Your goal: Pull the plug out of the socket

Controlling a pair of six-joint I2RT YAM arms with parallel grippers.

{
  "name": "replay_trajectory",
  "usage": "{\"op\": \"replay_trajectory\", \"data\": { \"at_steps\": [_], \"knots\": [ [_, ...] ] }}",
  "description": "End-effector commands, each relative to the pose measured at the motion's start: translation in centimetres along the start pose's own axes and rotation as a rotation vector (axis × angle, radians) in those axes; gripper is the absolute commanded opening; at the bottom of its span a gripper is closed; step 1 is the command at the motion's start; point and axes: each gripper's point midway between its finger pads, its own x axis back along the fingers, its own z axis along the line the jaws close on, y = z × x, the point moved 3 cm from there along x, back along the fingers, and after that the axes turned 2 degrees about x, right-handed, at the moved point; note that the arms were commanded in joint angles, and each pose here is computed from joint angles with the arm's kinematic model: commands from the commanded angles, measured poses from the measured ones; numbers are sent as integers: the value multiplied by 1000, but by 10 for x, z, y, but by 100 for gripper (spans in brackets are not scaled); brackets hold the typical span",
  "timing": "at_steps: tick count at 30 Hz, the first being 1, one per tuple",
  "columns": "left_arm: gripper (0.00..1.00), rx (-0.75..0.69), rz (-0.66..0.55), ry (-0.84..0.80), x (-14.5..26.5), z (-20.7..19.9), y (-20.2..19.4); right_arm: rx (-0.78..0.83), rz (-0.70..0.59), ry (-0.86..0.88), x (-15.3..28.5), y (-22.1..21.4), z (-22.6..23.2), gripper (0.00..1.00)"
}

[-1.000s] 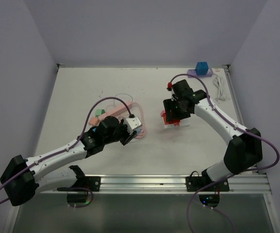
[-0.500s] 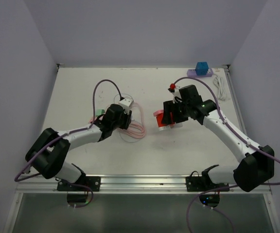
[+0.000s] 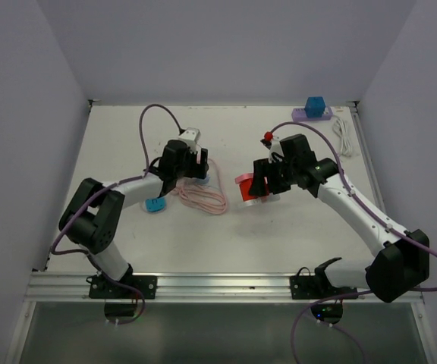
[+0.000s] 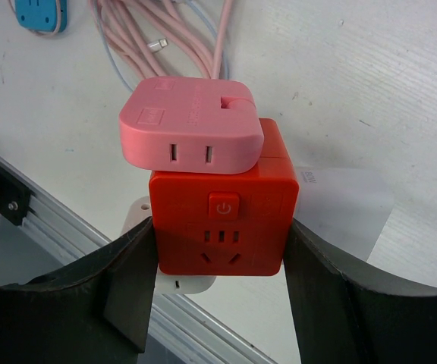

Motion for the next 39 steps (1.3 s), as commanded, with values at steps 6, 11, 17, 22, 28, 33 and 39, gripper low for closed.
{"op": "replay_trajectory", "data": {
  "at_steps": [6,11,17,22,28,33,39],
  "knots": [
    [88,10,-194,-160,59,-27,62,-23,-104,36,7,27,12,0],
    [91,-50,-206,-265,101,-49,53,-59,-113,30,4,33,13,0],
    [95,-156,-237,-456,152,-108,33,-85,-108,7,-1,37,14,0],
    [98,-233,-255,-566,171,-139,18,-103,-116,-19,-2,45,16,0],
    [98,-325,-223,-609,162,-164,8,-89,-111,2,-2,53,26,0],
    [98,-379,-233,-614,148,-179,7,-74,-113,1,-1,55,30,0],
    [98,-431,-267,-593,138,-190,5,-52,-115,-1,1,56,34,0]
  ]
}}
